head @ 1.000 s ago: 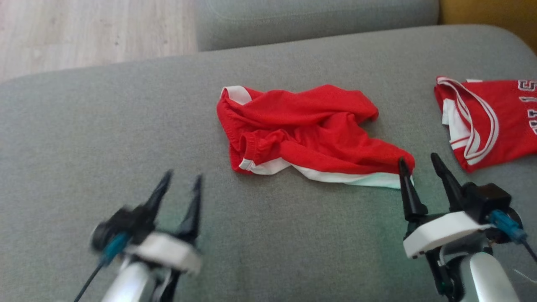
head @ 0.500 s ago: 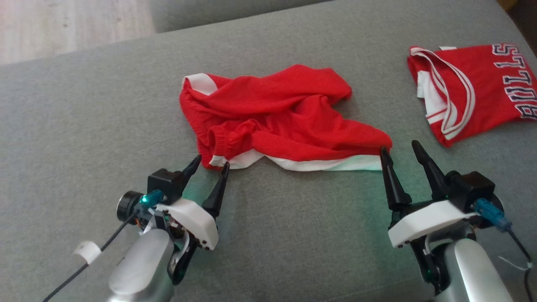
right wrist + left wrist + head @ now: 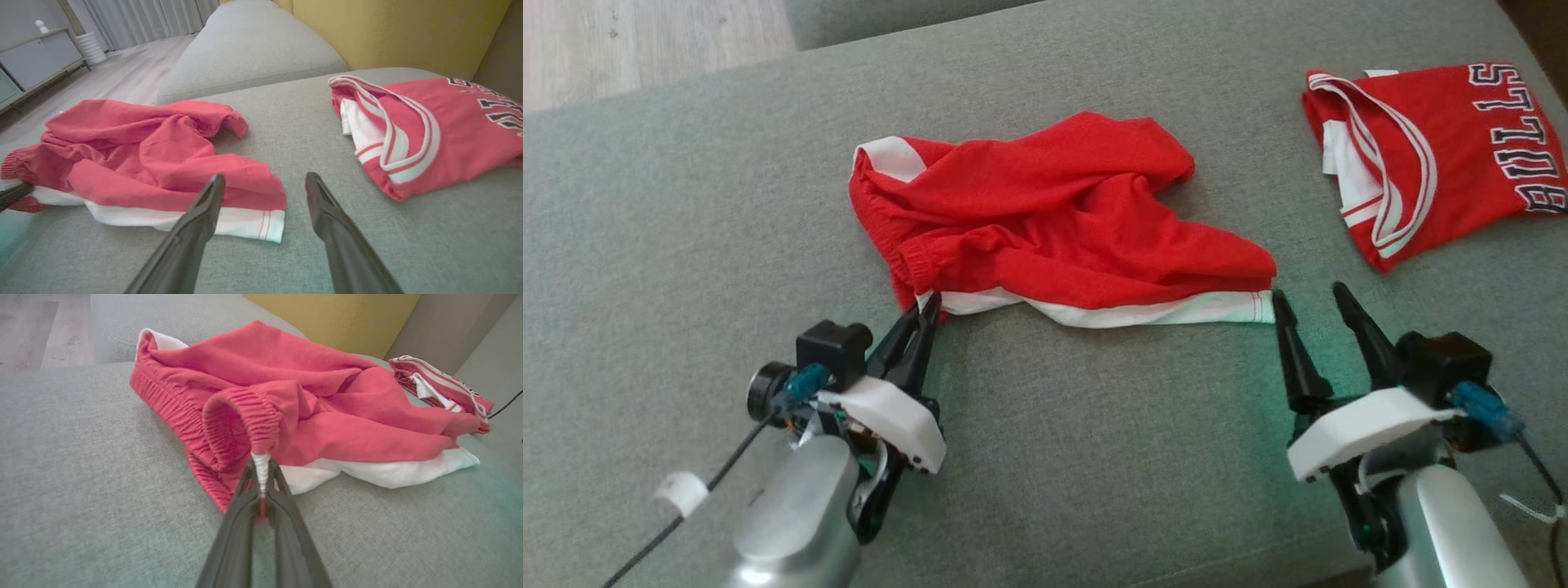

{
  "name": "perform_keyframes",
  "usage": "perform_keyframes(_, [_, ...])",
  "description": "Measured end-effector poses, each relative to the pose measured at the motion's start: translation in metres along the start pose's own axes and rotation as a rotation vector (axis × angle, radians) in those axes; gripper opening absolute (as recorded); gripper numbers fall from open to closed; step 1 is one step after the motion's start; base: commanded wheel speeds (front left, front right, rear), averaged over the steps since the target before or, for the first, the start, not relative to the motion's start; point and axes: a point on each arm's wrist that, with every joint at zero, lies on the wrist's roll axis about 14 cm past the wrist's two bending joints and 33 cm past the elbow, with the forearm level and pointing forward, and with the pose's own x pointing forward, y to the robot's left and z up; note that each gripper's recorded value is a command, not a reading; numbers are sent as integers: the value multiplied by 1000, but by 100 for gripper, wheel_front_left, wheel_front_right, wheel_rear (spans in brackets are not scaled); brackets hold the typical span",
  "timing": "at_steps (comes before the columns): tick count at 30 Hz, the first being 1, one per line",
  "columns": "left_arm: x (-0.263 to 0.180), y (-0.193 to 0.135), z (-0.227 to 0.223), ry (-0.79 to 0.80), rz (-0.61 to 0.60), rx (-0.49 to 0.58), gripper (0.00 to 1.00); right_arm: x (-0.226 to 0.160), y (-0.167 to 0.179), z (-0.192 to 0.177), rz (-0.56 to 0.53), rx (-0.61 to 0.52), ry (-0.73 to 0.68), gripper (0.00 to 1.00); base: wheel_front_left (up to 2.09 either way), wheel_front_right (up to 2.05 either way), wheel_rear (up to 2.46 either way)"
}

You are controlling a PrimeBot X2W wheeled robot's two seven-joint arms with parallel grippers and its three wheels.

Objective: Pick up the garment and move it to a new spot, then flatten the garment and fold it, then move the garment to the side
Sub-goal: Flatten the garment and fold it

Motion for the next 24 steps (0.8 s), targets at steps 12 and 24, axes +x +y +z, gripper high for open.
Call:
perform_keyframes(12, [-16, 0, -22, 9, 9, -41, 0, 5, -11, -62, -34, 11, 210, 100, 0, 0, 0])
perform_keyframes(24, [-16, 2, -24, 2, 6, -48, 0, 39, -3, -71, 8, -49, 278, 100, 0, 0, 0])
